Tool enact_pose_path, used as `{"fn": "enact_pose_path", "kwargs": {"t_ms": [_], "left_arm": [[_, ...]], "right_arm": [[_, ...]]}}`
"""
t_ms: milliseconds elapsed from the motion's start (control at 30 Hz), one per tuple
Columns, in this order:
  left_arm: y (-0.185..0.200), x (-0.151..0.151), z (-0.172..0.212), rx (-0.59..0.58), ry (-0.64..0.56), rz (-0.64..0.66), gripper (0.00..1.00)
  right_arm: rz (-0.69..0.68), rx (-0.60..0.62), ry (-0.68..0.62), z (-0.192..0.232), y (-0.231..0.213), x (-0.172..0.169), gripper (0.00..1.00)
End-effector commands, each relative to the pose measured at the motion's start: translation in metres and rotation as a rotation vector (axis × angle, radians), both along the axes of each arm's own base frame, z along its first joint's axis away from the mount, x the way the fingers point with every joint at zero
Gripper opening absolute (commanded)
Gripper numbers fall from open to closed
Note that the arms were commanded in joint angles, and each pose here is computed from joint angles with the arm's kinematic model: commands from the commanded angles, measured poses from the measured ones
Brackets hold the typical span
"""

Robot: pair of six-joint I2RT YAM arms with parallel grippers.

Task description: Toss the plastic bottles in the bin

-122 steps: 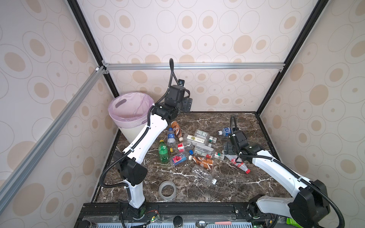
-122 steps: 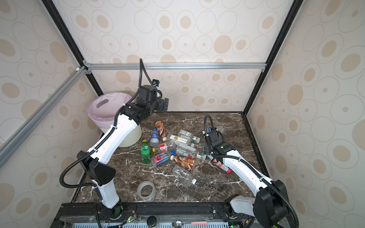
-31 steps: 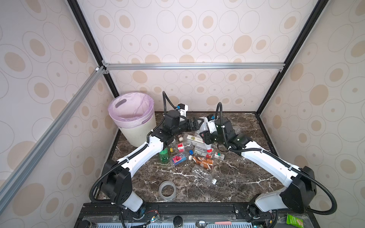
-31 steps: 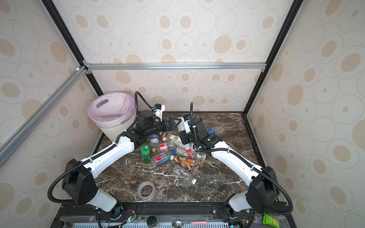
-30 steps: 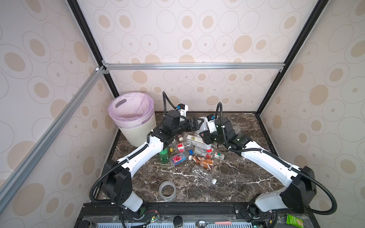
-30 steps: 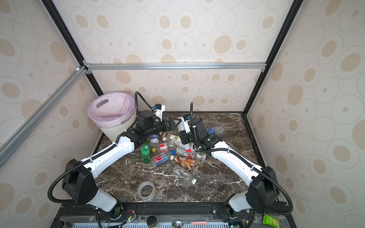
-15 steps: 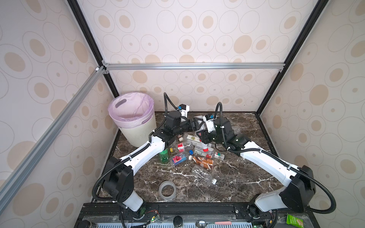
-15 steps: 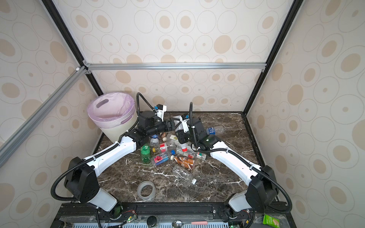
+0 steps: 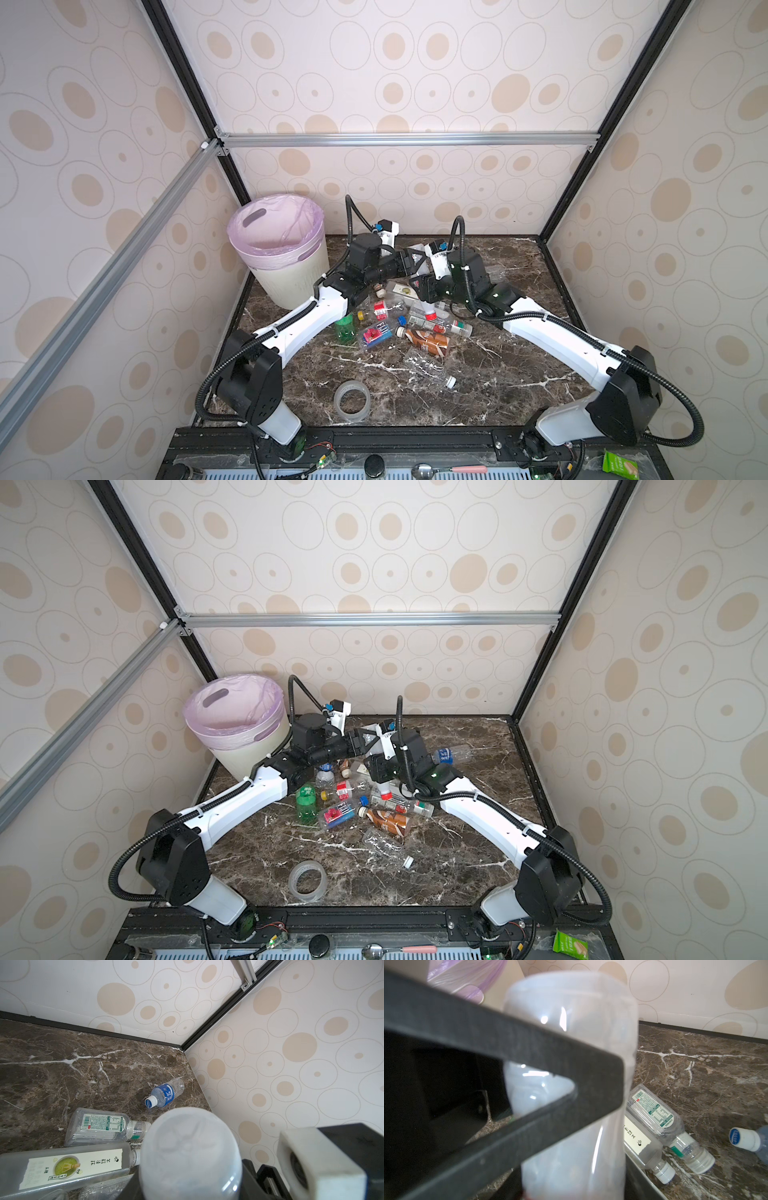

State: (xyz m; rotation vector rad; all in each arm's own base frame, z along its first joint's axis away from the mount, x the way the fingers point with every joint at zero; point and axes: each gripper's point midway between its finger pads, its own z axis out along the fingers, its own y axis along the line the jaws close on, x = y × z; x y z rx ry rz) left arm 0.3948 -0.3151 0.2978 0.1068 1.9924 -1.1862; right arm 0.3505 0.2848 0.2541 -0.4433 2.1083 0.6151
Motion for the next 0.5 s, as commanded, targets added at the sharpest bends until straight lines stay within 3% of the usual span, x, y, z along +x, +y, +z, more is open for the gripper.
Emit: {"fn": "enact_pose_path", "kwargs": {"t_ms": [0,467], "left_arm": [[0.009,0.011,0.001,0.004,-0.006,0.027,0.33],[0.048,0.030,0.002,0.078,-0.024,0.129,0.33]], "right_arm": [[-0.007,0.011,-0.032,0.012,0.000,-0.002,0.67],[-0.017,-0.002,-0.029,0.011,-0.013,-0.014,0.97]]}}
